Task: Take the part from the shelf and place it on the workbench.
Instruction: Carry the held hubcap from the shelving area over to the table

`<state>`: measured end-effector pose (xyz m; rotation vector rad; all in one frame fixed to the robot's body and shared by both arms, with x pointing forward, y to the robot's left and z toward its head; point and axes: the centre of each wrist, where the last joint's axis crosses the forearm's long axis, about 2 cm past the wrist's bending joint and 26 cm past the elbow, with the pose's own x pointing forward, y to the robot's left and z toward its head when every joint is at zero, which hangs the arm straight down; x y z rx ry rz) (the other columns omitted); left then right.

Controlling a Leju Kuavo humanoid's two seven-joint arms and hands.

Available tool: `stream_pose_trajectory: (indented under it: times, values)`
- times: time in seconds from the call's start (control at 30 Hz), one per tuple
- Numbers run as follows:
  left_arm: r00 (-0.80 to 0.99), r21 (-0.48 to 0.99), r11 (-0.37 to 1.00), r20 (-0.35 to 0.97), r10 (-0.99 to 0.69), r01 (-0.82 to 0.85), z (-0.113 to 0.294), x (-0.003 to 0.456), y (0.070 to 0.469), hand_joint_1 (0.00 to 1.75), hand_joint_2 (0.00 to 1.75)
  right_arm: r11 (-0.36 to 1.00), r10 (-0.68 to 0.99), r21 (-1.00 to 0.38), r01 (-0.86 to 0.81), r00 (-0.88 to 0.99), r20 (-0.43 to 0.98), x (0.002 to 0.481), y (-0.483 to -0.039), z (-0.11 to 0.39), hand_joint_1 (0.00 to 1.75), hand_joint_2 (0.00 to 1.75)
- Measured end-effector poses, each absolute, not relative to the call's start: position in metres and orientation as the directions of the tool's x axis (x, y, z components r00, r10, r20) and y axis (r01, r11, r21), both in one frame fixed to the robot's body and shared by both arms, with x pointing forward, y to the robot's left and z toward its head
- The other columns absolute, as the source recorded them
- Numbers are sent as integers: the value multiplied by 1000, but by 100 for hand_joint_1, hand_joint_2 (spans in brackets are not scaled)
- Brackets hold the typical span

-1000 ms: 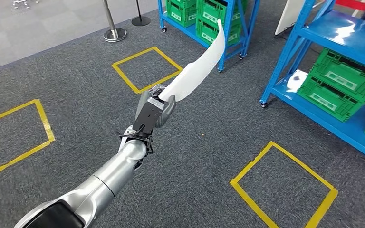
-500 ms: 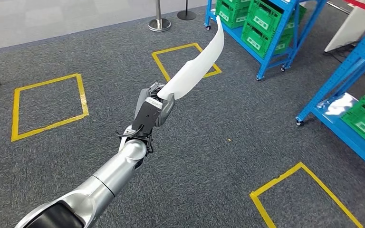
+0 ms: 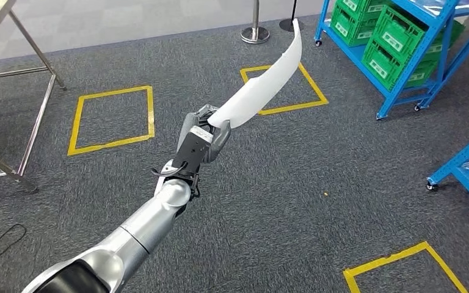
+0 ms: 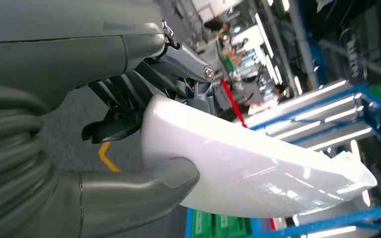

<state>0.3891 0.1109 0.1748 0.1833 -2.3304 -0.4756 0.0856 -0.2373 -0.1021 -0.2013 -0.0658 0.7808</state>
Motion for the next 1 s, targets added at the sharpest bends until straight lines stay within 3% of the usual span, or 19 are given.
stream_pose_trajectory:
  times: [1.0]
  values:
    - [-738,418,908,613,-280,2,175,386,111,175,175,690,708,-191,-698,706,-21,87,-235,-102,0,0]
